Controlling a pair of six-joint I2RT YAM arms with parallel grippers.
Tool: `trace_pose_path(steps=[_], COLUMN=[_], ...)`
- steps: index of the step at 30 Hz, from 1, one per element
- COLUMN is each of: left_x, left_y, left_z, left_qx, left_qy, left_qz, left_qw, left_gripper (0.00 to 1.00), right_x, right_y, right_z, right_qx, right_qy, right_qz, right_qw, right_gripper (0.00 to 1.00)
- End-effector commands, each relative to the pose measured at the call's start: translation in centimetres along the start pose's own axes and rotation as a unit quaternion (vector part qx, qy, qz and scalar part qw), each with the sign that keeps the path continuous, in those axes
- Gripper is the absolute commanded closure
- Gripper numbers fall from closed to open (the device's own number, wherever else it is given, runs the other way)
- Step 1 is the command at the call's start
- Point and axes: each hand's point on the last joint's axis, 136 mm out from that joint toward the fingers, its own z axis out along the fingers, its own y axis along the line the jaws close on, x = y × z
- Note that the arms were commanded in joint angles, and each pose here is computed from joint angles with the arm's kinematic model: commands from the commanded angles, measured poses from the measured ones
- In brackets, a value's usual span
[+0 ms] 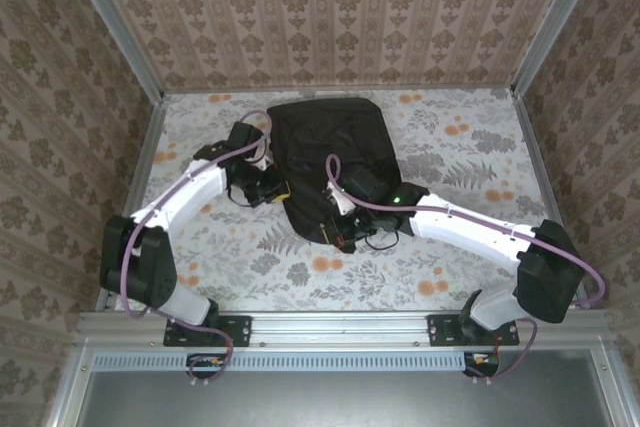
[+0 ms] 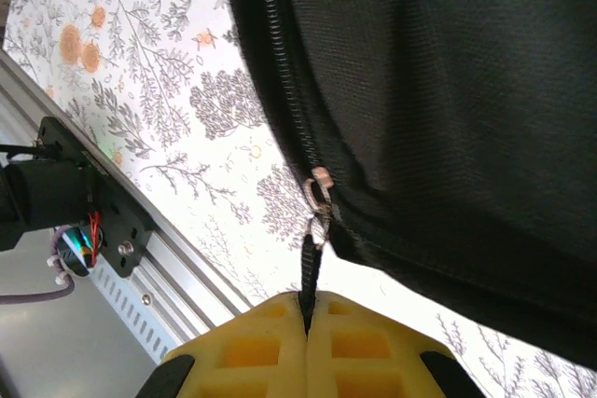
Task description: Pack books, pencil case, and school supplies into a backpack
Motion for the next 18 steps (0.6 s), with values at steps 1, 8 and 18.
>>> trace_pose_path(steps=[1, 8, 18], left_x=[-2.6, -3.7, 0.8], left_y=[-1.4, -0.2, 3.9], left_z=[-0.7, -3.0, -5.6], left_qx=[-0.011, -0.038, -0.035], left_qy=[-0.033, -0.06, -0.087], left_qz=[0.056, 0.048, -0.004], left_qw=[0.998, 0.996, 0.996], left_gripper=[0.93, 0.66, 0.54], right_x=[1.0, -2.3, -4.6], right_y=[1.7, 3.9, 6.2], right_z=[0.9, 2.3, 4.1], right_qx=[-0.023, -0.047, -0.089], right_qy=[0.042, 0.017, -0.003], right_qz=[0.011, 0.03, 0.063], right_qw=[0.999, 0.998, 0.994], right_gripper=[1.0, 1.0, 1.0])
